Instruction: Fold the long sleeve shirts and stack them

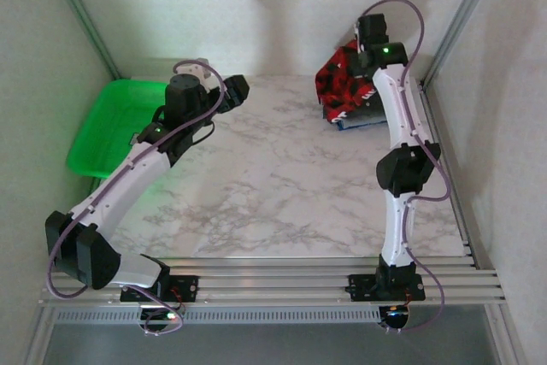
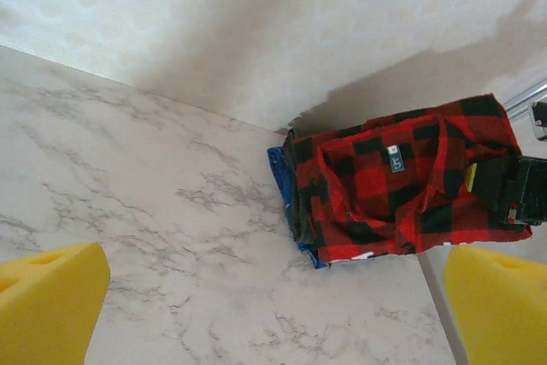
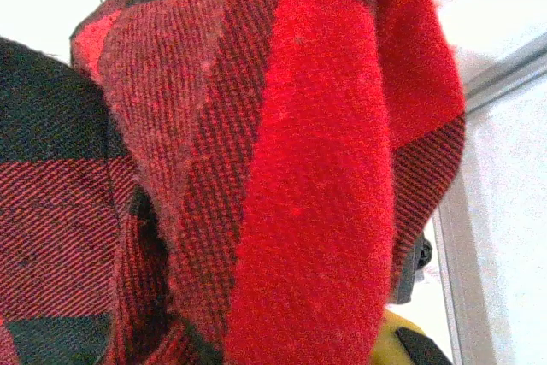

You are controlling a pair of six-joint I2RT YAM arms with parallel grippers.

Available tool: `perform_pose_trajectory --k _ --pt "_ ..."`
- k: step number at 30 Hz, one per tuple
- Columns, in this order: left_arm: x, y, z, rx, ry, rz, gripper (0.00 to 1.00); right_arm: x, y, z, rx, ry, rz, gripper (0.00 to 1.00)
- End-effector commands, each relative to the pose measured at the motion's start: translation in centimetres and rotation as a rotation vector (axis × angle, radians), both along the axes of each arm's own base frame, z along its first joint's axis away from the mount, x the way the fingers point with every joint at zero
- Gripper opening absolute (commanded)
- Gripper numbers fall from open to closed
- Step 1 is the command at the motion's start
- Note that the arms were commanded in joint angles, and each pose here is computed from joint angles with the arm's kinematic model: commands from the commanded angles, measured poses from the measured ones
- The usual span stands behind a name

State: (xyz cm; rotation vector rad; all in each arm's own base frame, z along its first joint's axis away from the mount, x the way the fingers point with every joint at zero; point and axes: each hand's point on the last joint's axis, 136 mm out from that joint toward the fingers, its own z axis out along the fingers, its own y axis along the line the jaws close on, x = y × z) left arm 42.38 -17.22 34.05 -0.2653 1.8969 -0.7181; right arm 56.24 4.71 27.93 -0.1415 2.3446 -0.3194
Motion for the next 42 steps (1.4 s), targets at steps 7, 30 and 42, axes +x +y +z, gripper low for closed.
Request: perform_pose_trajectory --k 7,30,42 --pt "-1.6 2.1 1.9 0.044 -0.011 0.052 1.0 3.0 -5.9 -5.1 0.141 0.024 -0.153 0.0" --pt "-6.2 10.5 5.0 0.026 -0.075 0.341 0.99 8.2 -15.8 -16.9 0.399 0.022 -0.38 0.59" --pt "-8.6 15.1 5.9 0.078 -0.124 0.491 0.99 2.2 -20.5 -10.5 0.553 0.016 -0.496 0.96"
